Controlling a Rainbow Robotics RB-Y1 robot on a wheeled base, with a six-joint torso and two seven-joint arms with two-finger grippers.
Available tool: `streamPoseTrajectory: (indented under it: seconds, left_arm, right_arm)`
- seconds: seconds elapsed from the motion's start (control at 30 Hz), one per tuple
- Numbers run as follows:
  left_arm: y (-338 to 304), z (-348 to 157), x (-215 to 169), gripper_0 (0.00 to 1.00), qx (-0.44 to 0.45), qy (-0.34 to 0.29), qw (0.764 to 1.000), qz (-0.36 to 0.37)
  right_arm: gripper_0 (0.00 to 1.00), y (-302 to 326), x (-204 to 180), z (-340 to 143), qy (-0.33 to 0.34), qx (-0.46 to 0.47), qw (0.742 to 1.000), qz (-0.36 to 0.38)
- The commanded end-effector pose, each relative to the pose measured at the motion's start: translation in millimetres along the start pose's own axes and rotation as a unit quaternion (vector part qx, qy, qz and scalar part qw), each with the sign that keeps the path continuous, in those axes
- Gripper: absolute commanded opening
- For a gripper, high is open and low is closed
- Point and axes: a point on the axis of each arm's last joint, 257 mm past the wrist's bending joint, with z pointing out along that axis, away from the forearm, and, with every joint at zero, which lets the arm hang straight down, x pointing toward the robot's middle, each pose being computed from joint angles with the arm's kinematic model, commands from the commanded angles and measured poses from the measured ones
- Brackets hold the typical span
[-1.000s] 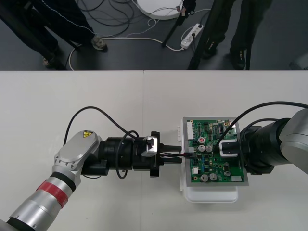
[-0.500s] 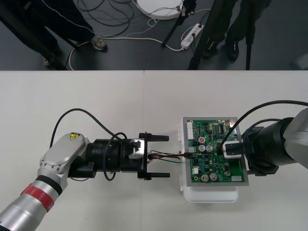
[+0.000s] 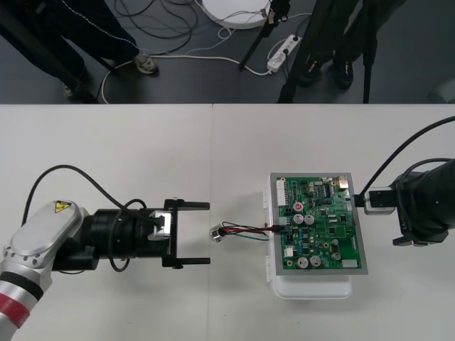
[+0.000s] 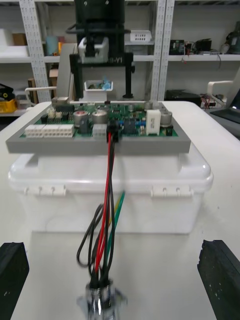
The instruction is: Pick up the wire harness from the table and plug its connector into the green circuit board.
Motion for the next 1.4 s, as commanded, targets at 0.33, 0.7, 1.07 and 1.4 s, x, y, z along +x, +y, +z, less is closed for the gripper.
streamPoseTrajectory:
  seconds: [0.33, 0.7, 1.07, 1.4]
  left_arm:
    - [-26.3, -97.6, -20.0, 1.00, 0.072, 0.018, 0.993, -0.087]
    - [-15.4, -171.4, -23.2, 1.00, 0.054, 0.105, 0.990, -0.076]
    - [-8.7, -201.9, -59.3, 1.00, 0.066, 0.121, 0.988, -0.073]
    - [-1.6, -215.3, -104.0, 1.00, 0.082, 0.113, 0.987, -0.079]
  right_arm:
    - [1.00, -0.7, 15.6, -64.1, -0.120, 0.009, 0.993, -0.010]
    - [1.00, 9.4, -8.4, -119.7, -0.257, 0.025, 0.966, -0.030]
    - [1.00, 14.2, 6.1, -140.2, -0.330, 0.039, 0.942, -0.047]
    - [1.00, 19.8, 31.3, -162.9, -0.357, 0.015, 0.933, -0.050]
